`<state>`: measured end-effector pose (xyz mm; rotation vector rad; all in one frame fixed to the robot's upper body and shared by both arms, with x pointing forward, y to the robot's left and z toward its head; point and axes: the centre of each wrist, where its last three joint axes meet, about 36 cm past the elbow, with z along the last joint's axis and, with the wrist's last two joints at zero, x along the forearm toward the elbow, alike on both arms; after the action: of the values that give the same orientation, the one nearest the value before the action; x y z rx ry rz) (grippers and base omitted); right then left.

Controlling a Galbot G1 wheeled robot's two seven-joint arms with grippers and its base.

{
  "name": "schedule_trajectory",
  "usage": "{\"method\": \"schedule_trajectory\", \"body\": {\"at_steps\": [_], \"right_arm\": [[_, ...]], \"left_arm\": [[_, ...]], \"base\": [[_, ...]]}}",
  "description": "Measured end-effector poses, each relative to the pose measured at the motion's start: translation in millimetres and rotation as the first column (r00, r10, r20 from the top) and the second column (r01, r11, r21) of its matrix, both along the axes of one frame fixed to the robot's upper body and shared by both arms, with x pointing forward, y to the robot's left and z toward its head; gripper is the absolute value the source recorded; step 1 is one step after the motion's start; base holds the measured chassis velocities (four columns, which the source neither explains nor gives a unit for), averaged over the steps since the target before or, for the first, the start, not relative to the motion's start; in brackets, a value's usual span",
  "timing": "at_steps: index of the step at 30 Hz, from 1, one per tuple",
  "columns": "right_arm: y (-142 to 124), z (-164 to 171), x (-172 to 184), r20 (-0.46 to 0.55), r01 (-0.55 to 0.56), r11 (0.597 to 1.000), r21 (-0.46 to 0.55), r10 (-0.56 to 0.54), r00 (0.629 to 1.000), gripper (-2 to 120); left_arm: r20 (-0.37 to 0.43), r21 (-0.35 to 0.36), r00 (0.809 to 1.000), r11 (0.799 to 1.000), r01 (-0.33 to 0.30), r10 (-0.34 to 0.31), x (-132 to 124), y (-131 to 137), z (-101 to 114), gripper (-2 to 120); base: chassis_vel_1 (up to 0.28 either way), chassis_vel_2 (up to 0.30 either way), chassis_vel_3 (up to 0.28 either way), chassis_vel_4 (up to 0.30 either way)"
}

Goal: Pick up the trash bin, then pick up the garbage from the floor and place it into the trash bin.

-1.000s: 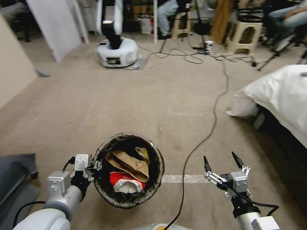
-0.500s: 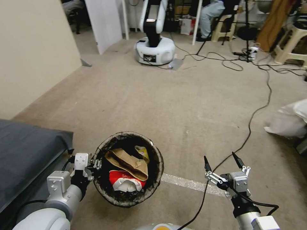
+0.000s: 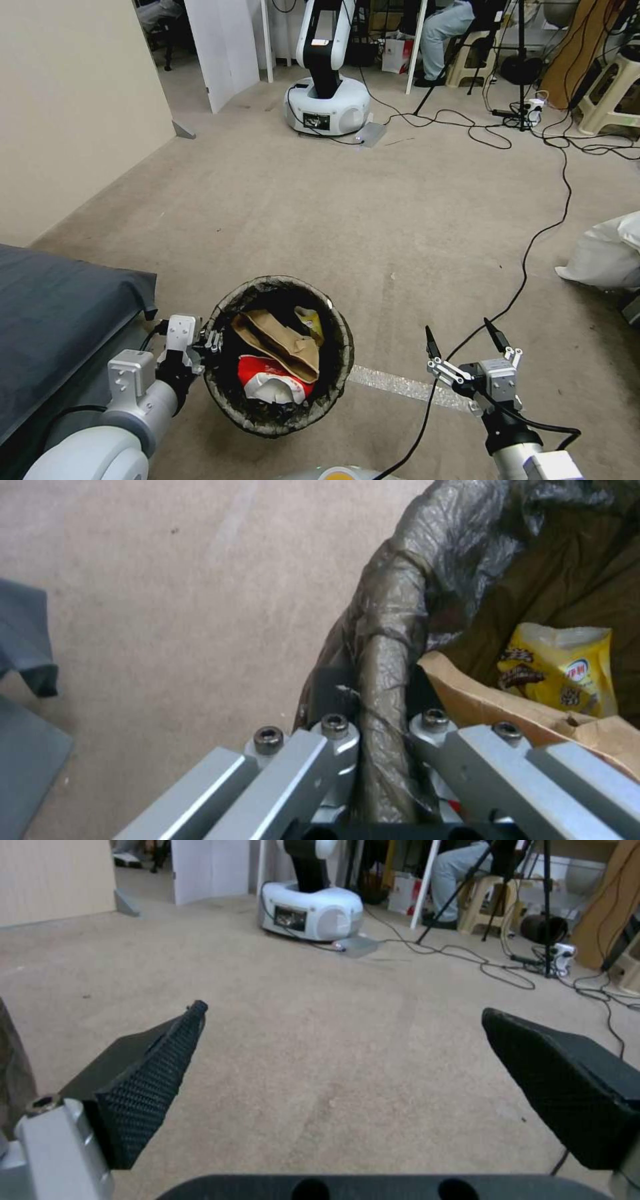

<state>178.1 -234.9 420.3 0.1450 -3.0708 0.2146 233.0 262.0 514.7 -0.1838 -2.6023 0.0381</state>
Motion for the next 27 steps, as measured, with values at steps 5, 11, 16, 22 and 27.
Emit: {"method": "schedule_trajectory", "body": {"at_steps": [5, 11, 16, 22, 27], "right_arm": [[1.3, -1.2, 0.9, -0.002, -0.002, 1.0, 0.003, 0.002, 1.0, 100], [4.2, -2.8, 1.6, -0.004, -0.007, 1.0, 0.009, 0.008, 1.0, 100], [4.7, -3.2, 1.5, -0.005, -0.01, 1.0, 0.01, 0.01, 1.0, 100], [5.1, -4.1, 1.0, -0.009, -0.011, 1.0, 0.01, 0.011, 1.0, 100], [6.2, -5.0, 1.7, -0.009, -0.013, 1.0, 0.013, 0.013, 1.0, 100]], "left_arm": [[-0.023, -0.045, 1.0, 0.999, -0.003, 0.002, 1.7, -1.2, -5.9, 1], [-0.074, -0.065, 0.997, 0.997, -0.038, 0.034, 4.6, 3.1, -22.2, 1], [-0.113, -0.062, 0.992, 0.996, -0.065, 0.057, 7.3, 5.0, -37.3, 1], [-0.167, -0.05, 0.982, 0.994, -0.097, 0.087, 9.6, 9.4, -58.0, 1], [-0.193, -0.044, 0.976, 0.992, -0.115, 0.104, 12.0, 13.7, -69.5, 1]], "base": [[0.0, 0.0, 0.0, 0.0], [0.0, 0.0, 0.0, 0.0], [0.0, 0.0, 0.0, 0.0], [0.0, 0.0, 0.0, 0.0], [0.0, 0.0, 0.0, 0.0]]}}
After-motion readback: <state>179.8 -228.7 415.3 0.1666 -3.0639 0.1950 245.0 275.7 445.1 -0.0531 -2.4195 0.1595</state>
